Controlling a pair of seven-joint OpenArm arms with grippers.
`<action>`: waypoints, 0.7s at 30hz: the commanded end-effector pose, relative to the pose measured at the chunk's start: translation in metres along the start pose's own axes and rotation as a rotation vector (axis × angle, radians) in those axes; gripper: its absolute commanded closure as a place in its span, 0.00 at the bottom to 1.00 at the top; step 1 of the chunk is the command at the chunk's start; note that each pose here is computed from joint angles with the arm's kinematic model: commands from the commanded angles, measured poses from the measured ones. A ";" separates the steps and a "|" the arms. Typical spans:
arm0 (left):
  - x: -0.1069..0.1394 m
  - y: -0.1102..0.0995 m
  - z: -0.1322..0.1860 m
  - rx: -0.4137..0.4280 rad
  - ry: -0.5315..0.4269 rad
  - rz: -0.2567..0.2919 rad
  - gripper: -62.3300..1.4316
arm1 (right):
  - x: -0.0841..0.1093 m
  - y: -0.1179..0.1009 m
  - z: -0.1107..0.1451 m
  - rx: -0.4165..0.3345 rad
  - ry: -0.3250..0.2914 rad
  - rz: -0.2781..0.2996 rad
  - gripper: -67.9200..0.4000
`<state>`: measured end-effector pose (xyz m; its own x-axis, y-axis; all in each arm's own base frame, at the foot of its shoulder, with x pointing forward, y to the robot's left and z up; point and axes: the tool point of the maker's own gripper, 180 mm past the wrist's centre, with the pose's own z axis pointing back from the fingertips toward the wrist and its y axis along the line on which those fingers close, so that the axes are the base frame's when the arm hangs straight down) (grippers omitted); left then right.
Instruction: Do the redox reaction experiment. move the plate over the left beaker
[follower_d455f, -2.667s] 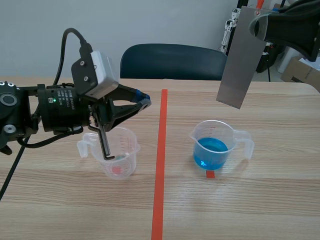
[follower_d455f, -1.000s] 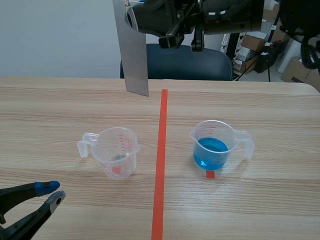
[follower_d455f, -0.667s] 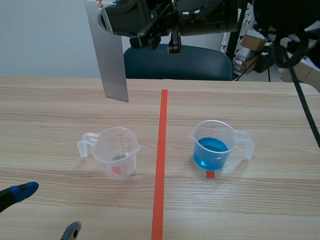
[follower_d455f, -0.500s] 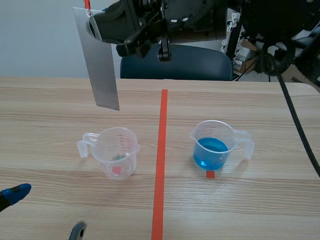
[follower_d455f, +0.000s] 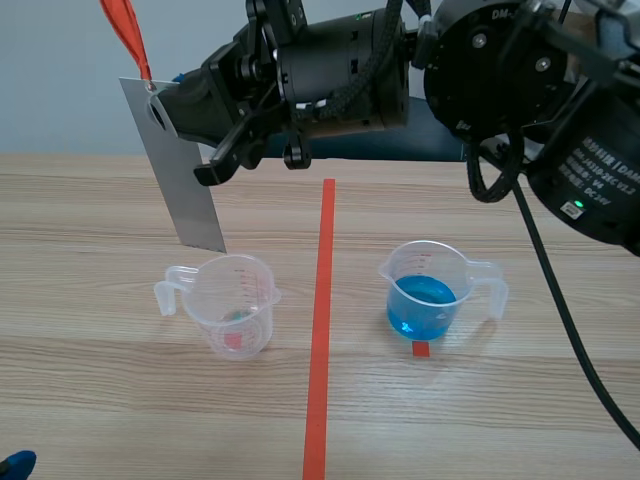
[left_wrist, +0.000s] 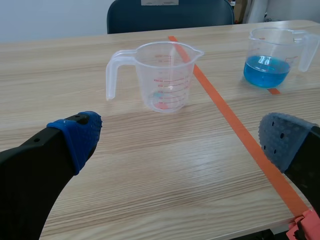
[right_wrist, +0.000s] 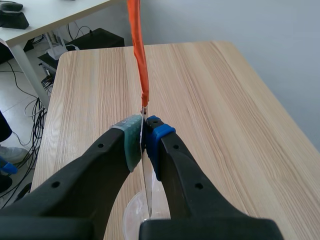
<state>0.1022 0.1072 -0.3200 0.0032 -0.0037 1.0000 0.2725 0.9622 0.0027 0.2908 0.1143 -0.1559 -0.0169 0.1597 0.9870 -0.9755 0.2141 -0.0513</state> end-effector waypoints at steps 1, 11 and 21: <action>-0.001 0.004 -0.003 -0.002 -0.025 0.001 0.00 | 0.015 -0.004 0.001 0.008 -0.042 0.021 0.99; -0.019 0.013 -0.004 0.023 -0.089 0.017 0.00 | 0.003 -0.012 0.001 -0.009 -0.013 -0.006 0.99; -0.019 0.024 -0.008 0.047 -0.189 0.013 0.00 | 0.003 -0.012 0.001 -0.002 -0.005 0.001 0.99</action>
<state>0.1167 0.1229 -0.3492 -0.1386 0.0567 0.9887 0.2305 0.9728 -0.0234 0.2959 0.1113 -0.1727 0.0188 0.1926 0.9811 -0.9767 0.2136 -0.0232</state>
